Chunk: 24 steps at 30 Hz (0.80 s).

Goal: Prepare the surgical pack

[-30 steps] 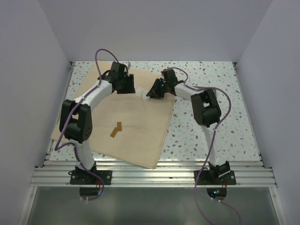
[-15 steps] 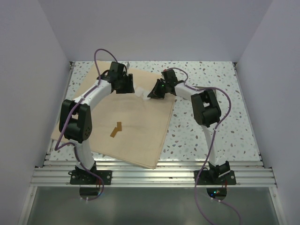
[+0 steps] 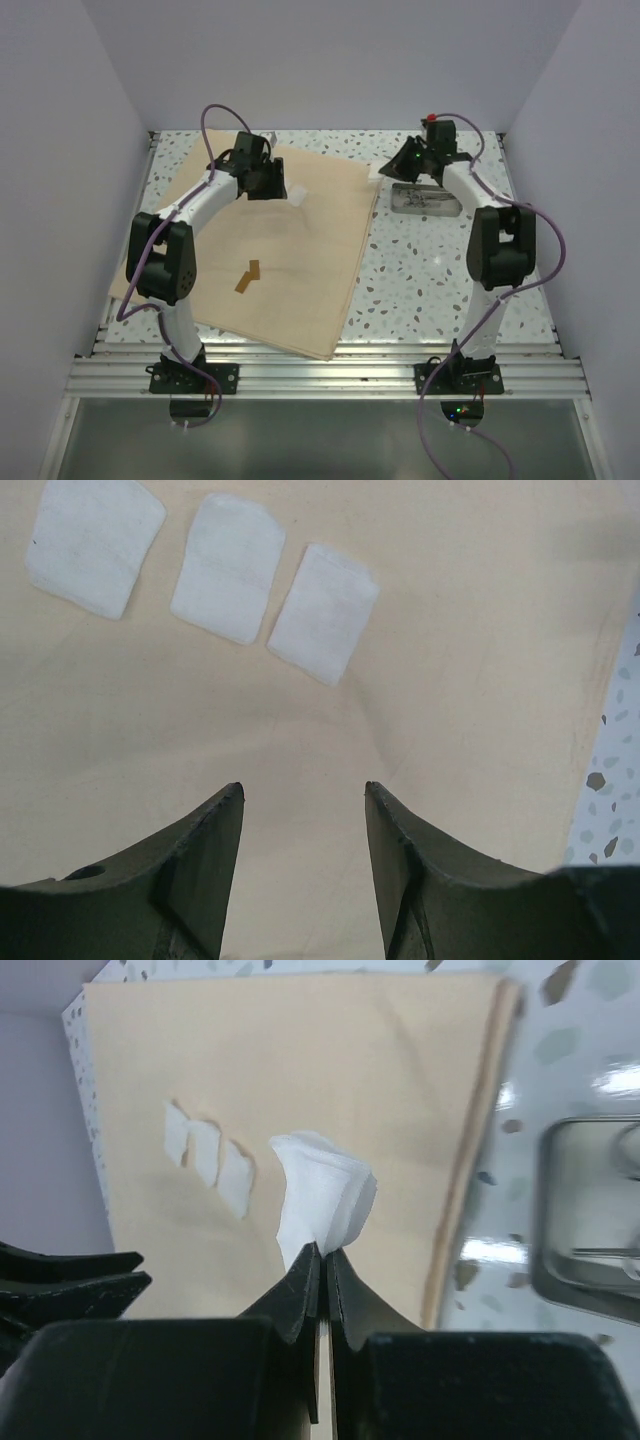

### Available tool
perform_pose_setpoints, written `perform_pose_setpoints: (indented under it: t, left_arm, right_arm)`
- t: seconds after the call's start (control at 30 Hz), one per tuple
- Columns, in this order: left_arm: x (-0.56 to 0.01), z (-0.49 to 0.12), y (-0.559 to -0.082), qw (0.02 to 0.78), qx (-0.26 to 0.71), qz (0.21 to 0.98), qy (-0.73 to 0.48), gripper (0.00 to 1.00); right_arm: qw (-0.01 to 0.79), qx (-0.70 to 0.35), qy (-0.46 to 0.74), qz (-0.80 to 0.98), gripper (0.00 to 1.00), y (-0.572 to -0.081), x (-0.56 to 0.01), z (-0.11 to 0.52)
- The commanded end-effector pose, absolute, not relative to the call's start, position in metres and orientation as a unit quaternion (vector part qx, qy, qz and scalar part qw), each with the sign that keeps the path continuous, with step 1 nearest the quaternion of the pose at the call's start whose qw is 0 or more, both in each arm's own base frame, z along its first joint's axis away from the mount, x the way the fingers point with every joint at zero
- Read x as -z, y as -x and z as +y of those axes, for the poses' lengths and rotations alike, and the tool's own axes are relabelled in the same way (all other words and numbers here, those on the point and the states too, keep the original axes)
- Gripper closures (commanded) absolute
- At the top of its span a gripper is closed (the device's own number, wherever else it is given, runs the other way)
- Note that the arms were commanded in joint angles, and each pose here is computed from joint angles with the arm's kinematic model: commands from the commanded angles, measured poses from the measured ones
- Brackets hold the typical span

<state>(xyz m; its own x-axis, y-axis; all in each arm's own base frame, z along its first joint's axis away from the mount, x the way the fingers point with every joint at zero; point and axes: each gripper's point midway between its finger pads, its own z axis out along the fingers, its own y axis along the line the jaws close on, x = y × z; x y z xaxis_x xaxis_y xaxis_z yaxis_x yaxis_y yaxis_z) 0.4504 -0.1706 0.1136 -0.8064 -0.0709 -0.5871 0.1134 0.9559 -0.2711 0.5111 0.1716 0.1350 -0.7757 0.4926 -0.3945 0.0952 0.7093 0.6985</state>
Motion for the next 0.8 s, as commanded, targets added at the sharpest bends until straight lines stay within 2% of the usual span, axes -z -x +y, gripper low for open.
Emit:
perform_pose_setpoints:
  t: [0.0, 0.2, 0.43, 0.77]
  left_arm:
    - [-0.129, -0.170, -0.451, 0.323, 0.161, 0.933, -0.009, 0.44]
    - [-0.118, -0.171, -0.446, 0.310, 0.163, 0.936, -0.012, 0.44]
    - [-0.116, -0.174, -0.447, 0.309, 0.170, 0.936, -0.013, 0.44]
    - [-0.115, -0.174, -0.445, 0.306, 0.170, 0.937, -0.013, 0.44]
  right_arm:
    - [0.309, -0.267, -0.122, 0.905, 1.00, -0.488, -0.142, 0.129]
    - [0.306, -0.142, -0.073, 0.939, 1.00, -0.476, -0.127, 0.079]
    - [0.293, -0.125, -0.055, 0.946, 1.00, -0.485, -0.101, 0.063]
    - [0.294, -0.178, -0.089, 0.935, 1.00, -0.497, -0.087, 0.065]
